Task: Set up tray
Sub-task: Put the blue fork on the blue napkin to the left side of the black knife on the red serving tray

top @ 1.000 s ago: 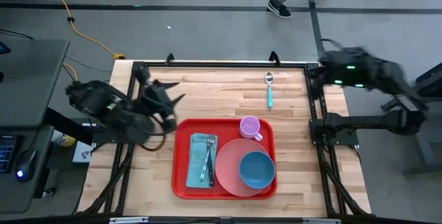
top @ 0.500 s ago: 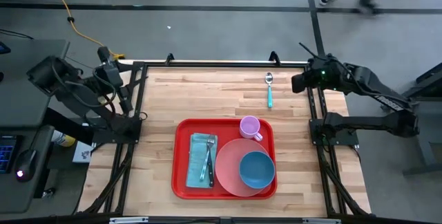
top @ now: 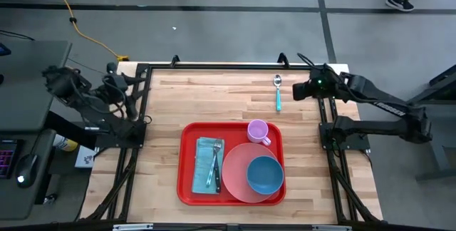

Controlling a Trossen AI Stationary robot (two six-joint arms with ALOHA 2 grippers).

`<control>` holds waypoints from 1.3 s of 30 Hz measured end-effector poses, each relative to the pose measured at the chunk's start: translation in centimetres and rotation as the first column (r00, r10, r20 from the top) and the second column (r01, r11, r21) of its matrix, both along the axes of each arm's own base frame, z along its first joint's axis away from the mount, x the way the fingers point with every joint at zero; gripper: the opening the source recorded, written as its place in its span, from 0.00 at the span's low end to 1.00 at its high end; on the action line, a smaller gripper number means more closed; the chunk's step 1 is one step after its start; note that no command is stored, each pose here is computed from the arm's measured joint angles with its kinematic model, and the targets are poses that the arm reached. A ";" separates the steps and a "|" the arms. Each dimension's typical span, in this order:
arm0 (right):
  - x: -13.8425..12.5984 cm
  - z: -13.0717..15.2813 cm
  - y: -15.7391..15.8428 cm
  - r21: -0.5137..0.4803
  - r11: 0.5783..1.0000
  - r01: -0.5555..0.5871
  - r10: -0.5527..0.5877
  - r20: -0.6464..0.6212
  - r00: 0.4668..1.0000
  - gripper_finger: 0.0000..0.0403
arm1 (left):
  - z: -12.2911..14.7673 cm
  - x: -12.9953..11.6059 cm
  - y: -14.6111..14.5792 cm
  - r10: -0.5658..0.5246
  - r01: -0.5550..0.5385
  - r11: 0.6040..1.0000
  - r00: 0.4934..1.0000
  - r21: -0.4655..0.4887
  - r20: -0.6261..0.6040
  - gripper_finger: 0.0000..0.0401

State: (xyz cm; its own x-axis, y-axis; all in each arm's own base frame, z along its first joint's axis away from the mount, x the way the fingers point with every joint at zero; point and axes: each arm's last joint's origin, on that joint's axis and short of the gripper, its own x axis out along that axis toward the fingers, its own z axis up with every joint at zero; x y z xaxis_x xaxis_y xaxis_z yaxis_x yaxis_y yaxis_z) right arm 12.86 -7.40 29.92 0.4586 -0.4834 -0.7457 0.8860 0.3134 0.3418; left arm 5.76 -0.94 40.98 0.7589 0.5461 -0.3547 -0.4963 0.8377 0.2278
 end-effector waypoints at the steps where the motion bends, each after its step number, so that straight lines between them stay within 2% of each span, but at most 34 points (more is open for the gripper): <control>1: 0.2 -0.4 0.0 0.015 1.000 -0.006 0.006 0.019 1.000 0.00 | -0.4 0.1 -0.1 0.002 -0.002 1.000 1.000 -0.006 0.011 0.47; 4: 1.3 -1.6 -0.2 0.014 0.998 -0.057 0.055 0.116 0.992 0.00 | -1.2 0.3 -0.2 0.023 -0.022 1.000 0.999 -0.023 0.039 0.47; 6: 2.2 -2.3 -0.2 -0.017 0.992 -0.126 0.127 0.201 0.971 0.00 | -1.7 0.4 -0.2 0.040 -0.039 0.999 0.999 -0.016 0.035 0.47; 8: 3.3 -2.7 0.1 -0.053 0.981 -0.189 0.196 0.309 0.931 0.00 | -2.1 0.2 -0.1 0.057 -0.057 0.998 0.998 -0.017 0.037 0.48; 12: 5.0 -2.2 1.1 -0.133 0.956 -0.261 0.292 0.512 0.808 0.00 | -2.4 -0.2 0.2 0.067 -0.067 0.998 0.997 -0.016 0.035 0.47; 14: 5.7 -1.8 1.9 -0.151 0.943 -0.297 0.330 0.555 0.764 0.00 | -2.4 -0.5 0.4 0.066 -0.066 0.998 0.997 -0.008 0.031 0.47; 17: 7.4 -1.8 3.8 -0.121 0.932 -0.341 0.348 0.557 0.754 0.00 | -2.4 -1.1 0.9 0.060 -0.060 0.998 0.998 0.000 0.027 0.47; 24: 13.9 -0.1 8.6 -0.188 0.895 -0.405 0.446 0.439 0.780 0.00 | -2.4 -2.6 1.9 0.030 -0.029 1.000 0.999 -0.002 0.037 0.46; 27: 16.8 1.2 9.8 -0.211 0.870 -0.445 0.491 0.297 0.819 0.00 | -2.5 -3.0 2.2 0.003 -0.003 1.000 1.000 -0.006 0.028 0.46; 30: 19.4 2.5 10.5 -0.194 0.851 -0.489 0.515 0.118 0.849 0.00 | -2.5 -3.3 2.3 -0.026 0.026 1.000 1.000 -0.003 0.009 0.46; 32: 21.3 3.0 10.7 -0.167 0.832 -0.529 0.538 0.010 0.843 0.00 | -2.6 -3.4 2.3 -0.047 0.047 0.999 0.999 -0.008 -0.005 0.45; 35: 24.2 3.2 11.1 -0.115 0.794 -0.597 0.590 -0.092 0.802 0.00 | -2.6 -3.3 2.3 -0.067 0.067 0.998 0.998 -0.008 -0.021 0.45; 39: 27.4 1.8 11.7 -0.022 0.760 -0.650 0.631 -0.219 0.745 0.00 | -2.6 -3.3 2.2 -0.086 0.086 0.996 0.996 -0.014 -0.035 0.45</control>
